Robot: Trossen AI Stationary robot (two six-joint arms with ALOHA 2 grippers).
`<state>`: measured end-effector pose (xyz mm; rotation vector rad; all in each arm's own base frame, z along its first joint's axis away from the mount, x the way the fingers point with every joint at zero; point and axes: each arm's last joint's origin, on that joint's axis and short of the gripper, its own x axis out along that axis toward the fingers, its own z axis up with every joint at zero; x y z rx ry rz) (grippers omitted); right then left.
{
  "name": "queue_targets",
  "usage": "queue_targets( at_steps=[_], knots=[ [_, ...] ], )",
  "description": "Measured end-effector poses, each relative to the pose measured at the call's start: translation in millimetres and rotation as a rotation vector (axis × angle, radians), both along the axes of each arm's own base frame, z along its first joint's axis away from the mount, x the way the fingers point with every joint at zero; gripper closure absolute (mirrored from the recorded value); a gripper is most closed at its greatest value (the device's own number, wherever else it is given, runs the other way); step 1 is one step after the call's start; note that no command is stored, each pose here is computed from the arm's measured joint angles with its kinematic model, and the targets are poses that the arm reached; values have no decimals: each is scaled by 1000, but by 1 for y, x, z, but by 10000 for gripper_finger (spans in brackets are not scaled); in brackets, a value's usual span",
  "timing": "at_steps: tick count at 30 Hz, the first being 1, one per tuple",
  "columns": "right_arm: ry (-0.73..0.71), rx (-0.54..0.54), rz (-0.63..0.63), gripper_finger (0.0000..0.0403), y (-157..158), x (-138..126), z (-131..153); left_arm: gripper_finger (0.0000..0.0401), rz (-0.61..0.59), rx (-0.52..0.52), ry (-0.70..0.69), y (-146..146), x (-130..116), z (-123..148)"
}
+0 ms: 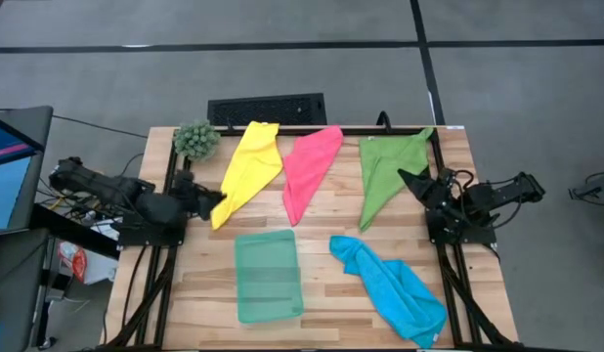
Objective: Fold microfiber towels
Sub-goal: Fold the yellow towel
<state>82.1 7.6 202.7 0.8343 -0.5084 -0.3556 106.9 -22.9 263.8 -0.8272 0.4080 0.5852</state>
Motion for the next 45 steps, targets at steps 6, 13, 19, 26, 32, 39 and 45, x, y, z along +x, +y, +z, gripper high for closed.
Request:
queue_targets(
  at_steps=[6,13,19,26,32,39,45],
  knots=[
    [25,-11,-50,158,-4,1,-2,258,-245,-47,485,-11,7,-27],
    [32,-14,-109,158,-9,1,-2,235,-366,191,688,-18,24,-47],
    [33,-15,-124,158,-10,1,-3,194,-432,228,826,-20,30,-73],
    [37,9,-113,158,-10,2,-5,186,-428,178,803,-18,22,-101],
    [35,23,-107,158,-10,3,-5,186,-431,171,782,-15,14,-116],
    [31,26,-106,158,-10,3,-5,186,-440,172,774,-13,8,-134],
    [25,39,-101,158,-10,3,-5,186,-421,164,772,-11,5,-141]
  ],
)
